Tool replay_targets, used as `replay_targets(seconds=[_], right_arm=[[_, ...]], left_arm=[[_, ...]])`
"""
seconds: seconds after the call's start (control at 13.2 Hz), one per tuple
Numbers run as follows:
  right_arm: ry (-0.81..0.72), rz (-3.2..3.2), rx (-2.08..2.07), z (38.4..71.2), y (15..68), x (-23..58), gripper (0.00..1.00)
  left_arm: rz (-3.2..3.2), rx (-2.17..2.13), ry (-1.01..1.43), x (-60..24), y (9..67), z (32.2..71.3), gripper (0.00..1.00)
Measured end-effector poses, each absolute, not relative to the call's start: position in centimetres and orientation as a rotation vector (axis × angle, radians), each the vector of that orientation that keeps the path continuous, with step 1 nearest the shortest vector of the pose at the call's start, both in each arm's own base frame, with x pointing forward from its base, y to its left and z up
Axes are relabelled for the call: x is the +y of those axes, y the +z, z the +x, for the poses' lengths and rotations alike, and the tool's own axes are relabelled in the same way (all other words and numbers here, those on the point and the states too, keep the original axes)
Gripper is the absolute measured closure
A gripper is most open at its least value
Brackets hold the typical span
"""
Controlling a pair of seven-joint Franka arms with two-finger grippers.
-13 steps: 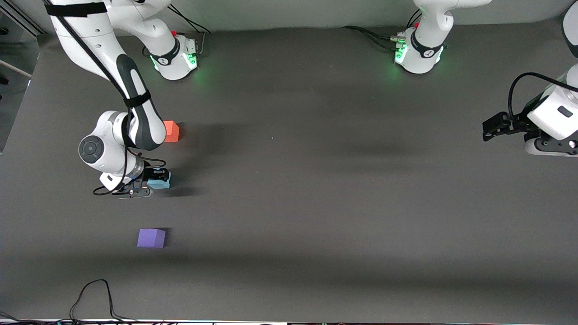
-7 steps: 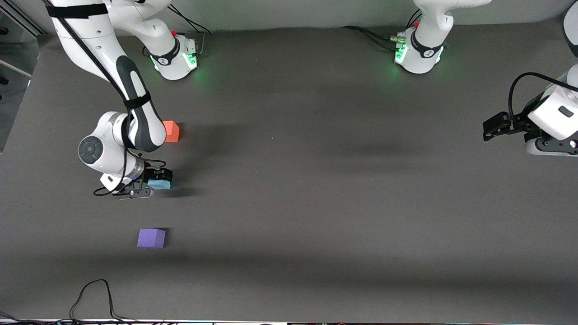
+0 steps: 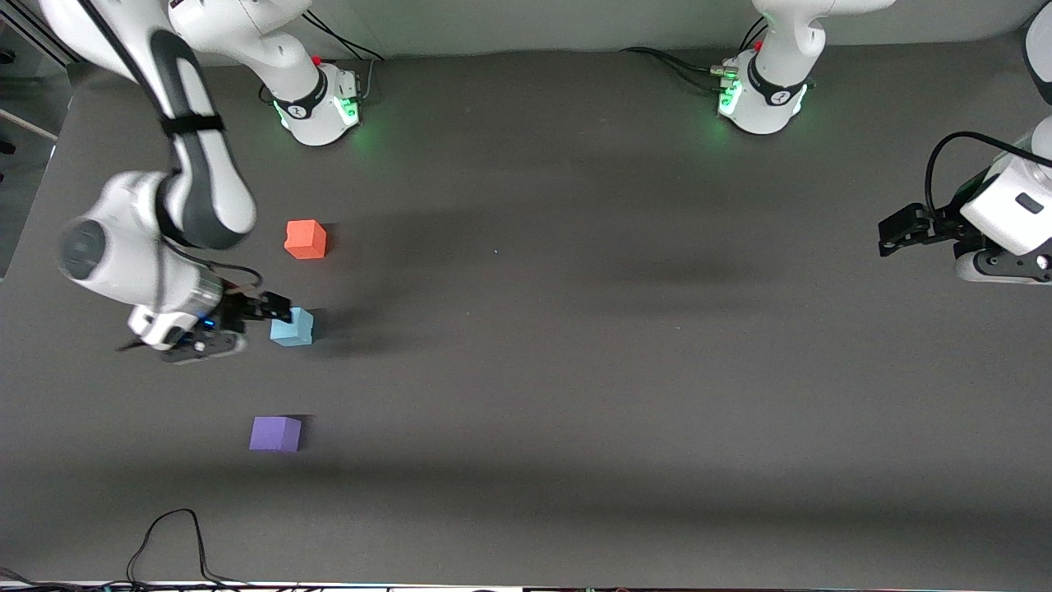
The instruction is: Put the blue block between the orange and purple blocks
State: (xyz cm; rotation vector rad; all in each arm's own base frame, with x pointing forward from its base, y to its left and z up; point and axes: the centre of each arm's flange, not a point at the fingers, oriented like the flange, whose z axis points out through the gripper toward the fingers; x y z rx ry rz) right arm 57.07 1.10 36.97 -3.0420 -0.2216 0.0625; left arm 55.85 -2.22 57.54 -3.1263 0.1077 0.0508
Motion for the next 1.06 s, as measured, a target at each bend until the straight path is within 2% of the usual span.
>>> replay_targets(seconds=[0.3, 0.46, 0.84, 1.06], right_arm=[[0.063, -3.046, -0.298, 55.7, 50.3, 0.4, 0.00], [0.052, -3.067, -0.316, 53.8, 55.1, 1.8, 0.00], [0.022, -3.082, -0.255, 49.0, 61.2, -0.6, 0.00], [0.019, -3.083, -0.267, 48.7, 61.4, -0.1, 0.00]], left_arm=[[-3.126, 0.108, 0.051, -2.2, 57.5, 55.8, 0.00], [-3.126, 0.108, 0.052, -2.2, 57.5, 55.8, 0.00], [-3.126, 0.108, 0.053, -2.2, 57.5, 55.8, 0.00], [-3.126, 0.108, 0.053, -2.2, 57.5, 55.8, 0.00]])
